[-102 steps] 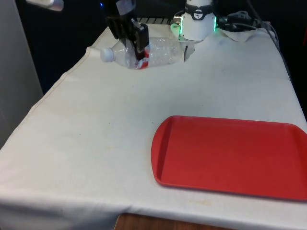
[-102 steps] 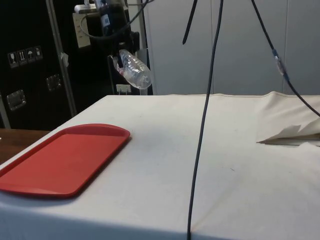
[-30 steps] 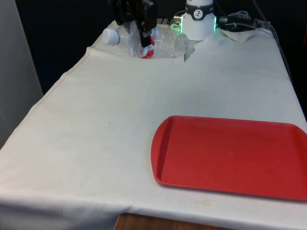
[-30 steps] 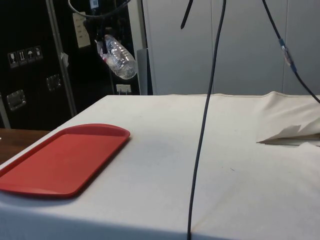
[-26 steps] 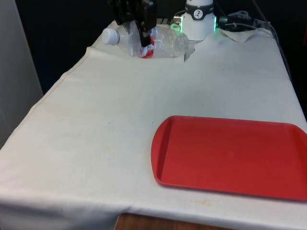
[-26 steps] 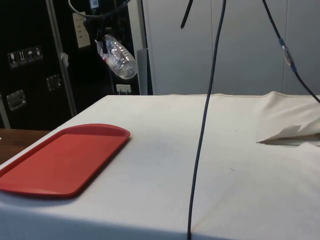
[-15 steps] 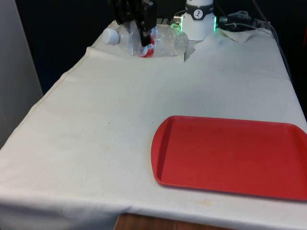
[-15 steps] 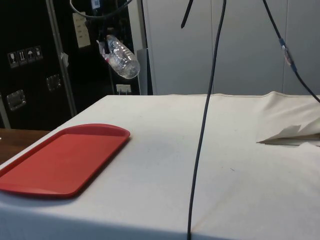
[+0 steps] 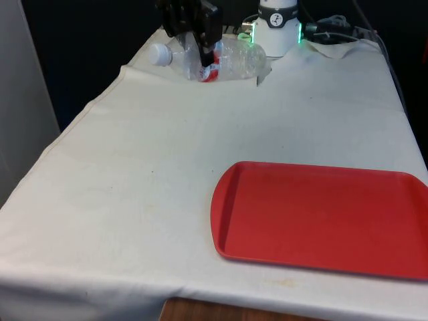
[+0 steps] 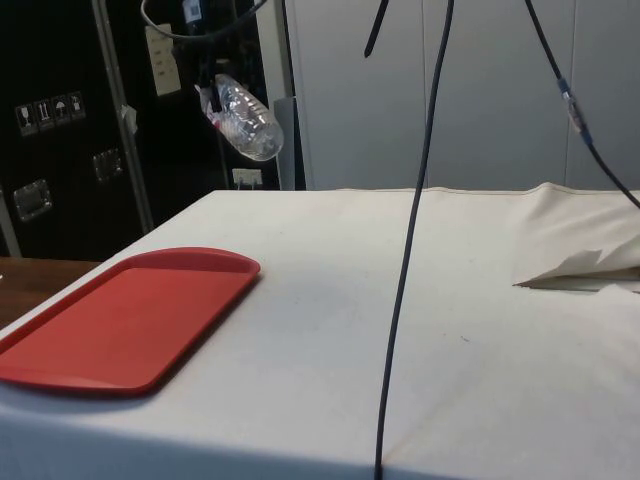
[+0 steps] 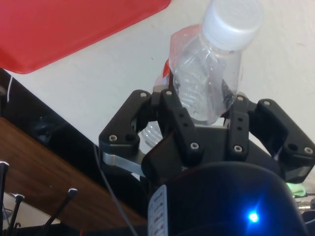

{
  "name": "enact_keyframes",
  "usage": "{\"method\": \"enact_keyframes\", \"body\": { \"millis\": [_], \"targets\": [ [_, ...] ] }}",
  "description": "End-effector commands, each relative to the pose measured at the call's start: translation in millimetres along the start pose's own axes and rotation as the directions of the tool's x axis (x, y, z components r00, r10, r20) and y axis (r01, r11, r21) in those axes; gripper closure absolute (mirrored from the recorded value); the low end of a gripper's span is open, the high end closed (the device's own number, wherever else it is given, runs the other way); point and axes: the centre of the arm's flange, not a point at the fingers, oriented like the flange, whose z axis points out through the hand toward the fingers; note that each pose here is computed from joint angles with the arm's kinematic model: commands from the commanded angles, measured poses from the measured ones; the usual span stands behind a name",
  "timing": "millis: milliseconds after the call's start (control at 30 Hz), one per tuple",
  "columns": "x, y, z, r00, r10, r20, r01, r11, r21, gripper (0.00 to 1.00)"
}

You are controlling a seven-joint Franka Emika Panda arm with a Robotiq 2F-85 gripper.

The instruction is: Place the bottle upright on the tray.

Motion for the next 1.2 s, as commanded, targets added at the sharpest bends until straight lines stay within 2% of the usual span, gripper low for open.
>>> {"method": "enact_keyframes", "body": {
  "millis": [0,300,400,433,467,733,767,800,900,1000,1033,1067,1167],
  "targets": [
    [-2.0,1.5,-2,1.0,0.0,-0.006,0.0,1.0,0.003,0.65],
    [-2.8,-0.6,3,0.9999,0.013,0.003,-0.013,0.9999,0.001,0.65],
    [-6.0,2.3,3,0.9998,0.018,0.009,-0.018,0.9998,0.004,0.65],
    [-1.8,0.0,6,0.9997,0.015,0.017,-0.014,0.9999,-0.004,0.65],
    [-6.6,3.4,3,0.9998,0.018,0.011,-0.018,0.9998,0.004,0.65],
    [-10.7,8.8,2,0.9994,0.017,0.029,-0.018,0.9998,0.005,0.65],
    [-4.3,1.5,6,0.9993,0.016,0.035,-0.016,0.9999,-0.003,0.65],
    [-11.2,8.8,2,0.9994,0.016,0.031,-0.016,0.9999,0.004,0.65],
    [-12.4,10.0,2,0.9992,0.016,0.036,-0.016,0.9999,0.003,0.65],
    [-13.7,9.7,2,0.9991,0.014,0.04,-0.014,0.9999,0.004,0.65],
    [-6.7,2.4,7,0.9987,0.015,0.049,-0.015,0.9999,-0.003,0.65],
    [-13.5,9.3,3,0.999,0.014,0.042,-0.014,0.9999,0.003,0.65],
    [-11.3,8.1,4,0.9989,0.015,0.044,-0.015,0.9999,0.002,0.65]
  ]
}}
